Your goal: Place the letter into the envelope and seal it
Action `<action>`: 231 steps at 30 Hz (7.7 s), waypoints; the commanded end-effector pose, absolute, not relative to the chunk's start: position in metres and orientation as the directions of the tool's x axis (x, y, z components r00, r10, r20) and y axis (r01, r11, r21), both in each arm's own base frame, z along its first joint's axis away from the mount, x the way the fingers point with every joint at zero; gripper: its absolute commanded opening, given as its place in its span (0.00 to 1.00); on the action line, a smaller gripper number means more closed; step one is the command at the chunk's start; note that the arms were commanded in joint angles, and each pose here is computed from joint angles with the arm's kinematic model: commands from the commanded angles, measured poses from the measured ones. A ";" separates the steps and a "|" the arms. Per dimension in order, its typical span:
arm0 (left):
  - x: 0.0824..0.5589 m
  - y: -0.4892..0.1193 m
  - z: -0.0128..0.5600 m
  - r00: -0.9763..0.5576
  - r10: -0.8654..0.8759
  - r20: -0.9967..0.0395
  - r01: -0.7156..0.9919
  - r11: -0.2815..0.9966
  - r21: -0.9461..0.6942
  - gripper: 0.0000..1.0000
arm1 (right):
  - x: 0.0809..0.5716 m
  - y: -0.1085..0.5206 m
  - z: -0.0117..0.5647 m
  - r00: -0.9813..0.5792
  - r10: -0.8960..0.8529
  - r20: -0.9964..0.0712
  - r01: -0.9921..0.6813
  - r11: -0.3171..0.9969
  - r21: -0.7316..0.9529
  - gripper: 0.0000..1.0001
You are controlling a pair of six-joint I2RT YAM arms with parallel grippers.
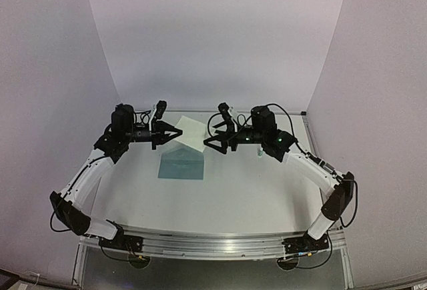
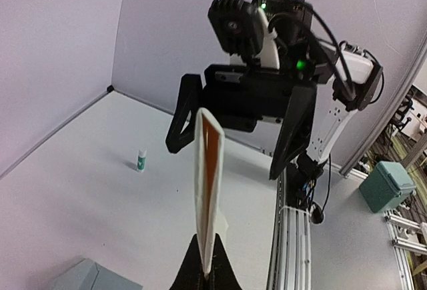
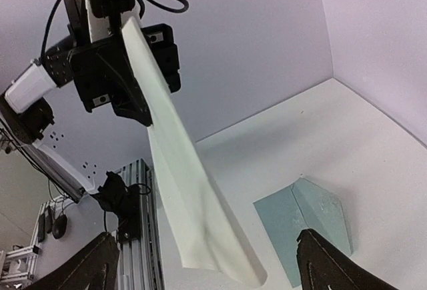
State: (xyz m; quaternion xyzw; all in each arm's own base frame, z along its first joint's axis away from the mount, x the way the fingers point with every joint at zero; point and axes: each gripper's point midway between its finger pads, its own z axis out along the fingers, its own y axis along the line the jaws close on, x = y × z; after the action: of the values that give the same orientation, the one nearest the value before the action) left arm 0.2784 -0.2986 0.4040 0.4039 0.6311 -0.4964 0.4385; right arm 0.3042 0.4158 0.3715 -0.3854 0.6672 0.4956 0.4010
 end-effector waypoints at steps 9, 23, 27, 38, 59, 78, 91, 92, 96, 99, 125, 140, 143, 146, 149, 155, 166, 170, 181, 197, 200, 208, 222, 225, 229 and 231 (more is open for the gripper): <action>0.263 -0.296 0.456 -0.259 -0.122 -0.958 0.957 0.099 -0.271 0.00 | 0.291 0.438 0.416 -0.380 0.035 -0.924 -0.925 -0.011 0.380 0.41; 0.319 -0.279 0.390 -0.463 0.008 -0.886 0.839 0.327 -0.435 0.99 | 0.352 0.390 0.352 -0.508 0.114 -0.854 -0.780 0.361 0.512 0.00; 0.361 -0.246 0.347 -0.531 0.099 -0.842 0.782 0.441 -0.441 1.00 | 0.368 0.369 0.305 -0.566 0.061 -0.822 -0.692 0.507 0.514 0.00; 0.413 -0.192 0.137 -0.475 0.719 -0.508 0.877 0.437 -0.201 0.86 | 0.379 0.361 0.242 -0.626 -0.101 -0.774 -0.660 0.597 0.456 0.00; 0.469 -0.192 0.031 -0.480 0.761 -0.436 0.874 0.457 -0.164 0.88 | 0.378 0.385 0.208 -0.708 -0.156 -0.689 -0.653 0.517 0.554 0.00; 0.448 -0.207 0.023 -0.491 0.740 -0.460 0.871 0.396 -0.291 0.04 | 0.380 0.388 0.212 -0.709 -0.155 -0.688 -0.656 0.504 0.562 0.00; 0.407 -0.236 0.183 -0.308 0.703 -0.641 0.948 0.284 -0.143 0.00 | 0.319 0.387 0.272 -0.319 -0.311 -0.895 -0.939 0.233 0.253 0.00; 0.395 -0.239 0.192 -0.289 0.713 -0.639 0.955 0.262 -0.139 0.00 | 0.313 0.387 0.278 -0.237 -0.330 -0.914 -0.962 0.209 0.174 0.00; 0.353 -0.251 0.230 -0.247 0.725 -0.643 0.969 0.202 -0.144 0.00 | 0.303 0.390 0.295 0.014 -0.383 -0.924 -0.981 0.172 -0.087 0.00; 0.331 -0.258 0.256 -0.233 0.720 -0.654 0.972 0.181 -0.147 0.00 | 0.298 0.389 0.310 0.169 -0.409 -0.897 -0.959 0.143 -0.246 0.00; 0.233 -0.263 0.307 -0.057 0.767 -0.639 0.980 -0.078 -0.182 0.00 | 0.315 0.375 0.340 0.470 -0.657 -0.590 -0.705 0.123 -0.698 0.00; 0.227 -0.267 0.311 -0.098 0.749 -0.655 0.974 -0.062 -0.216 0.00 | 0.340 0.378 0.359 0.356 -0.641 -0.680 -0.693 0.307 -0.652 0.00; 0.225 -0.267 0.311 -0.099 0.748 -0.657 0.972 -0.068 -0.223 0.00 | 0.343 0.376 0.359 0.340 -0.641 -0.688 -0.683 0.335 -0.649 0.00; 0.227 -0.268 0.313 -0.100 0.744 -0.661 0.973 -0.065 -0.220 0.00 | 0.345 0.374 0.360 0.331 -0.640 -0.693 -0.676 0.352 -0.647 0.00; 0.229 -0.271 0.315 -0.122 0.735 -0.667 0.972 -0.047 -0.229 0.00 | 0.354 0.369 0.368 0.307 -0.633 -0.710 -0.637 0.417 -0.648 0.00; 0.247 -0.276 0.319 -0.200 0.717 -0.667 0.973 0.064 -0.223 0.00 | 0.356 0.354 0.373 0.321 -0.672 -0.668 -0.571 0.425 -0.702 0.00; 0.256 -0.291 0.339 -0.333 0.604 -0.724 0.941 0.161 -0.299 0.00 | 0.345 0.353 0.392 0.364 -0.569 -0.738 -0.541 0.516 -0.664 0.00; 0.250 -0.289 0.336 -0.334 0.615 -0.714 0.938 0.147 -0.313 0.00 | 0.351 0.351 0.392 0.340 -0.554 -0.760 -0.525 0.558 -0.642 0.00; 0.250 -0.298 0.353 -0.445 0.524 -0.727 0.892 0.187 -0.411 0.00 | 0.353 0.349 0.379 0.343 -0.587 -0.733 -0.498 0.548 -0.672 0.00; 0.269 -0.303 0.357 -0.563 0.419 -0.713 0.826 0.302 -0.475 0.00 | 0.346 0.358 0.400 0.313 -0.448 -0.837 -0.499 0.673 -0.547 0.00; 0.271 -0.304 0.360 -0.560 0.408 -0.721 0.828 0.305 -0.470 0.00 | 0.340 0.366 0.392 0.348 -0.494 -0.797 -0.487 0.632 -0.603 0.00; 0.263 -0.304 0.367 -0.534 0.414 -0.737 0.845 0.261 -0.466 0.00 | 0.327 0.375 0.364 0.461 -0.662 -0.591 -0.418 0.425 -0.803 0.00; 0.273 -0.297 0.360 -0.452 0.451 -0.770 0.889 0.302 -0.345 0.00 | 0.314 0.388 0.349 0.516 -0.665 -0.541 -0.485 0.294 -0.824 0.00; 0.287 -0.288 0.360 -0.352 0.485 -0.801 0.918 0.345 -0.195 0.00 | 0.308 0.382 0.326 0.496 -0.723 -0.480 -0.540 0.176 -0.823 0.00; 0.286 -0.282 0.361 -0.218 0.539 -0.814 0.953 0.298 -0.058 0.00 | 0.307 0.372 0.293 0.437 -0.796 -0.419 -0.610 0.081 -0.789 0.00; 0.285 -0.280 0.356 -0.174 0.567 -0.805 0.962 0.274 -0.014 0.00 | 0.310 0.369 0.289 0.417 -0.813 -0.407 -0.607 0.084 -0.790 0.00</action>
State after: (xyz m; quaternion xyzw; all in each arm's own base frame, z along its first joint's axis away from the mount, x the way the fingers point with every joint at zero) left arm 0.2909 -0.2878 0.3362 0.4682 0.7672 -0.3272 0.2917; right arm 0.3101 0.3821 0.3186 -0.6350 0.5083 -0.0787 0.5764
